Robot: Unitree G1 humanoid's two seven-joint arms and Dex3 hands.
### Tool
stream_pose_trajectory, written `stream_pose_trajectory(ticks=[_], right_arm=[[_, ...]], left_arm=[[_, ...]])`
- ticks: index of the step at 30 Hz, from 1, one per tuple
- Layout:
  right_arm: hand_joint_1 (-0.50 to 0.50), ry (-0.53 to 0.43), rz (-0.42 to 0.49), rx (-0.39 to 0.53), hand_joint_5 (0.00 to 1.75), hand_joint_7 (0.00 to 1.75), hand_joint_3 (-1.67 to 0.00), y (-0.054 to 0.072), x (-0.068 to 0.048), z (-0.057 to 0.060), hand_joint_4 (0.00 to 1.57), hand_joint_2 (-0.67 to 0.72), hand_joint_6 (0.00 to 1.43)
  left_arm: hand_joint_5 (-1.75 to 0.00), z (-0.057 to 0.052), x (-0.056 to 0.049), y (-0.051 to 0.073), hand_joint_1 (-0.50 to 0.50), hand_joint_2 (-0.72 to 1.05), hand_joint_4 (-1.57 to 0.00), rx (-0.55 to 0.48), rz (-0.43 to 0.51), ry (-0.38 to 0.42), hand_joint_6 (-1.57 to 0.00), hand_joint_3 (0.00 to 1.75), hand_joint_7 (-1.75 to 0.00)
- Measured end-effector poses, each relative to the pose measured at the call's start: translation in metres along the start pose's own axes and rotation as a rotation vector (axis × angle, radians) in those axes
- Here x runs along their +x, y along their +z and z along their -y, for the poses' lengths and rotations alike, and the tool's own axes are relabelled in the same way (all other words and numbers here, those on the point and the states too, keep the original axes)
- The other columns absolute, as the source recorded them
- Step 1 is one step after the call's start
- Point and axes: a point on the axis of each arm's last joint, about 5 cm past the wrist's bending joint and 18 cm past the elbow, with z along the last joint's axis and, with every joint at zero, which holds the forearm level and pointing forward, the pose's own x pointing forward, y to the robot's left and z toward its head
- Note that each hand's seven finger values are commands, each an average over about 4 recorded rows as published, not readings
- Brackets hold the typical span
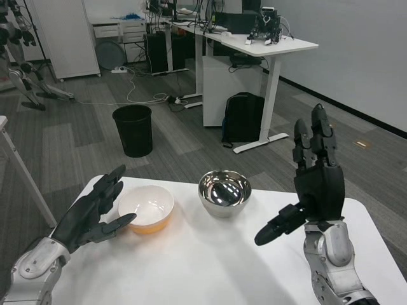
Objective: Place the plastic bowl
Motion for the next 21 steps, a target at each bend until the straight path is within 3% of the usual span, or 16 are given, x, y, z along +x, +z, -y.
stream_pose_trajectory(ticks=[4, 6, 10, 13, 21], right_arm=[[-0.44, -0.001, 0.000, 0.000, 0.00, 0.00, -0.04, 0.000, 0.000, 0.000, 0.00, 0.41, 0.00], [-0.42, -0.001, 0.000, 0.000, 0.00, 0.00, 0.00, 0.000, 0.000, 0.000, 0.00, 0.41, 0.00], [-0.42, -0.001, 0.000, 0.000, 0.00, 0.00, -0.02, 0.000, 0.000, 0.000, 0.00, 0.41, 0.00], [-0.42, -0.001, 0.000, 0.000, 0.00, 0.00, -0.04, 0.000, 0.000, 0.000, 0.00, 0.41, 0.00], [-0.42, 0.001, 0.002, 0.000, 0.00, 0.00, 0.00, 0.000, 0.000, 0.000, 0.00, 0.41, 0.00]], left_arm=[[0.00, -0.004, 0.000, 0.009, -0.50, 0.85, 0.00, 0.030, 0.051, 0.048, 0.00, 0.09, 0.00], [0.00, -0.008, -0.001, 0.011, -0.50, 0.67, 0.00, 0.041, 0.071, 0.083, 0.00, 0.09, 0.00], [0.00, -0.012, -0.003, 0.014, -0.50, 0.05, 0.00, 0.056, 0.095, 0.145, 0.00, 0.00, 0.00], [0.00, -0.017, -0.004, 0.019, -0.50, -0.17, 0.00, 0.069, 0.131, 0.203, 0.00, 0.04, 0.00], [0.00, -0.028, 0.001, 0.040, -0.50, -0.19, 0.00, 0.040, 0.289, 0.326, 0.00, 0.02, 0.00]])
